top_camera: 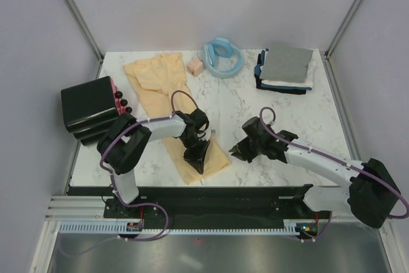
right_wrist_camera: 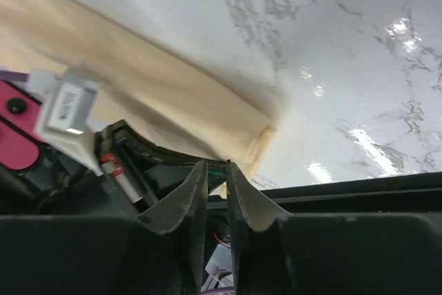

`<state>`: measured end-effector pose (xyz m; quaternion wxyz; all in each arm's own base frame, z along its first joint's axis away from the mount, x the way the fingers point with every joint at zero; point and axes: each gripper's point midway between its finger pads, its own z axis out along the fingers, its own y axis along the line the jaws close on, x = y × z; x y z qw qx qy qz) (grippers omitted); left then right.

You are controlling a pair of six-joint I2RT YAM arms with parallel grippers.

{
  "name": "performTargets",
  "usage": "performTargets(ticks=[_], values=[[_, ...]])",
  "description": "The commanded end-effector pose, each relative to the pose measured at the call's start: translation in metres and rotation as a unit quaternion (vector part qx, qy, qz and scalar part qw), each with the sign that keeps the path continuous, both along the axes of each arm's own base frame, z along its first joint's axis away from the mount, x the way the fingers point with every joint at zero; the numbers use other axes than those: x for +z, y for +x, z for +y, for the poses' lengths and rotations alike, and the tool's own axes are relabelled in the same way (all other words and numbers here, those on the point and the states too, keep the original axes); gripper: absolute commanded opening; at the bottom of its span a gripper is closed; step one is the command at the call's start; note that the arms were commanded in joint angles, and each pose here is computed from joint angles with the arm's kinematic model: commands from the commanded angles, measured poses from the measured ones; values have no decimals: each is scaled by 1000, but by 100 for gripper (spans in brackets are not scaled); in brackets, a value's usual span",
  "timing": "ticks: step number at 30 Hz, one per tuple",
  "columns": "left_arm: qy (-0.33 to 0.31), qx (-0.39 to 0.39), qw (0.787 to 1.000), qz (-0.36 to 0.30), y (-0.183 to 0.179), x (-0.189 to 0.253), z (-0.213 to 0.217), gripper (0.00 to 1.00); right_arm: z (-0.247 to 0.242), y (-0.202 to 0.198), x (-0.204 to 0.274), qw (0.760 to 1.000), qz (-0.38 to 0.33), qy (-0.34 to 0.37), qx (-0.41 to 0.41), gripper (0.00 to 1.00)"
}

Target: Fold and stack the t-shirts

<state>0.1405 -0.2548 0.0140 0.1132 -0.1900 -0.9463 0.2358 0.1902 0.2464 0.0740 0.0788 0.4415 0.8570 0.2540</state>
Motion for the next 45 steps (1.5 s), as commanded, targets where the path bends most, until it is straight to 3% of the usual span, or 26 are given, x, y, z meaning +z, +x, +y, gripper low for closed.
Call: performTargets(ticks=[1, 6, 9, 10, 12, 17, 23, 32, 45], values=[[-11, -5, 999, -41, 6, 20, 0, 6, -22, 29, 53, 995, -93, -33, -5, 26], [-62, 39, 986, -148, 43, 82, -12, 18, -29, 58, 50, 992, -119, -36, 21, 25], [-66, 87, 976, -190, 76, 95, -9, 21, 4, 74, 41, 988, -133, 2, 82, 18], [-65, 103, 972, -202, 90, 94, -8, 21, 18, 79, 30, 986, -128, 16, 105, 11], [-71, 138, 966, -208, 117, 93, -4, 21, 34, 87, 28, 981, -136, 29, 134, 8], [-62, 129, 969, -201, 172, 68, -25, 16, 54, 89, 15, 972, -134, 36, 190, 6], [-47, 133, 973, -184, 208, 43, -44, 16, 56, 83, 32, 963, -158, 47, 212, 6], [-2, 136, 980, -146, 193, 13, -31, 13, 77, 59, 14, 955, -112, 86, 262, 6], [-29, 125, 977, -170, 184, 46, -13, 13, 80, 37, -27, 954, -47, 54, 292, 6]])
